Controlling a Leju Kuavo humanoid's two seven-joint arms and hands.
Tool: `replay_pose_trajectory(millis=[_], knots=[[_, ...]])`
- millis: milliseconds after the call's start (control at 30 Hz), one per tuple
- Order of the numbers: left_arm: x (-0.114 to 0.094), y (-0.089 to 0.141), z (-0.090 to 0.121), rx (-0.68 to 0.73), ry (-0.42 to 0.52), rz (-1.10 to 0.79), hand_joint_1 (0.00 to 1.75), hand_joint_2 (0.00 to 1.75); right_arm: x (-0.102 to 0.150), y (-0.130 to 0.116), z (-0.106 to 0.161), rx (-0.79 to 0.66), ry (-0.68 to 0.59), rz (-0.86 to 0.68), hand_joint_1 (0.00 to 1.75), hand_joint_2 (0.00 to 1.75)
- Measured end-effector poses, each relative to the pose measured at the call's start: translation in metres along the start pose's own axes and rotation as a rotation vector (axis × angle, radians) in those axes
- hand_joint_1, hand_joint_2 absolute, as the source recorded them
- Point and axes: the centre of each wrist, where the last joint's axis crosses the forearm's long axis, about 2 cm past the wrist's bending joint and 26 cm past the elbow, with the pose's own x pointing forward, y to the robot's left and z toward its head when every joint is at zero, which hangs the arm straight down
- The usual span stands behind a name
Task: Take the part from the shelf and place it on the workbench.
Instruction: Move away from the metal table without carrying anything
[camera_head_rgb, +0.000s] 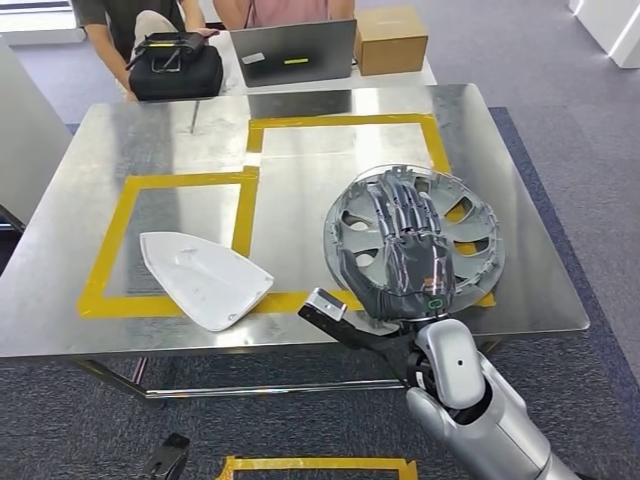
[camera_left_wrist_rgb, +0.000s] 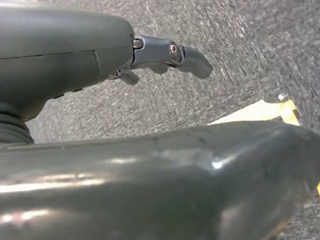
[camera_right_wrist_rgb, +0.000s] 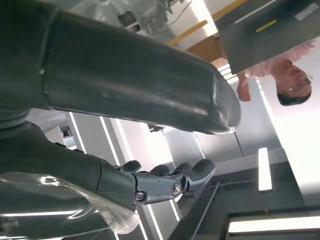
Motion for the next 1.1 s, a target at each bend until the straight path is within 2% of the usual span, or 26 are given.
replay_pose_trajectory(millis=[800, 1100], knots=[[0.0019, -0.0022, 0.0008, 0.014, -0.011, -0.013, 0.00, 0.00, 0.0004, 0.0010, 0.0007, 0.029, 0.007, -0.007, 0.00, 0.00], [0.0061, -0.0013, 0.0012, 0.044, -0.016, -0.074, 0.00, 0.00, 0.0006, 0.0013, 0.0010, 0.037, 0.008, 0.007, 0.00, 0.00]])
